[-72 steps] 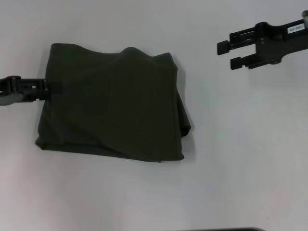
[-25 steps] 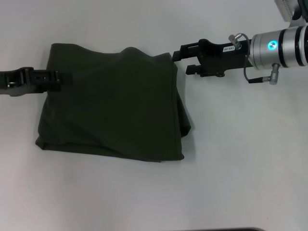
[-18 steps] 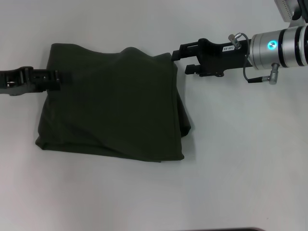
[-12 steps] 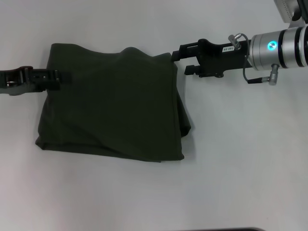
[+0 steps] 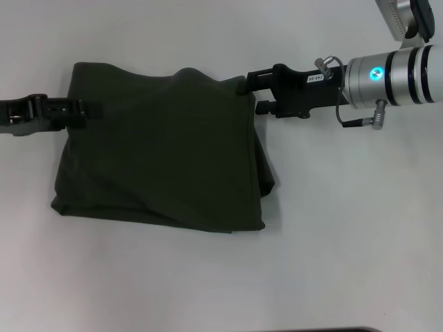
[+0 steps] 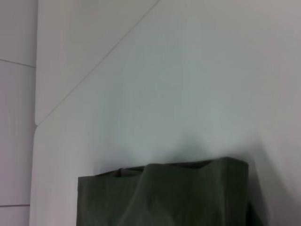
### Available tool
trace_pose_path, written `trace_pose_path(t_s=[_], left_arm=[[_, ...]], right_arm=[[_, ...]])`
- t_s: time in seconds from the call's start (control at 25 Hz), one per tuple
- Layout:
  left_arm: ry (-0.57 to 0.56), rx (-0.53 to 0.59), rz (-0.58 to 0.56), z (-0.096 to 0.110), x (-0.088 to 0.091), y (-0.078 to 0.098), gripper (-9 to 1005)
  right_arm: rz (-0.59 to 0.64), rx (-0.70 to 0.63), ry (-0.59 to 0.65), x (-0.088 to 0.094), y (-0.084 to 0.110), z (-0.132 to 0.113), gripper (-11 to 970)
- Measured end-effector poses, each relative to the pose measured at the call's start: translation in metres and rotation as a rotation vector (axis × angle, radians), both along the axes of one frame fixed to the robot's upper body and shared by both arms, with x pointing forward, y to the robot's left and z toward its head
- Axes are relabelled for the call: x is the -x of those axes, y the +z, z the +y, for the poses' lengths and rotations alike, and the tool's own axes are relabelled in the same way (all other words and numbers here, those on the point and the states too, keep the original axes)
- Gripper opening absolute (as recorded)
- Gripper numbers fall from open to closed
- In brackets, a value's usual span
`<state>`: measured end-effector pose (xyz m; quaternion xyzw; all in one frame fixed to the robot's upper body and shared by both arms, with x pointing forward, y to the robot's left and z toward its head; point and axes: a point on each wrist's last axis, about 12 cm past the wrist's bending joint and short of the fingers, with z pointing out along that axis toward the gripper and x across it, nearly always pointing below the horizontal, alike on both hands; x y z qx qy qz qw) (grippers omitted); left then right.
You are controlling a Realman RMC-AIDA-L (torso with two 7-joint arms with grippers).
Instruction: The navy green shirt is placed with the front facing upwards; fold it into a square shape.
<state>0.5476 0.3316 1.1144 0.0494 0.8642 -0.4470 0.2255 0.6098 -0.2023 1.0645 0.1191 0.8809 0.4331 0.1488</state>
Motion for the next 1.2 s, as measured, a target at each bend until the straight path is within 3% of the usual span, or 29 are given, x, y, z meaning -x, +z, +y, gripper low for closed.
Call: trace_pose_path(t_s=[0.44, 0.68, 1.2], left_arm=[[-0.005, 0.003, 0.004, -0.002, 0.000, -0.001, 658], [-0.041, 0.016, 0.009, -0.013, -0.007, 0.000, 658], [-0.021, 0.015, 0.005, -0.010, -0.007, -0.001, 658]], right_arm=[[0.000, -0.002, -0.031, 0.000, -0.004, 0.002, 643], [-0.014, -0.013, -0.038, -0.002, -0.002, 0.002, 641], [-0.024, -0.023, -0.059, -0.002, -0.005, 0.003, 641]])
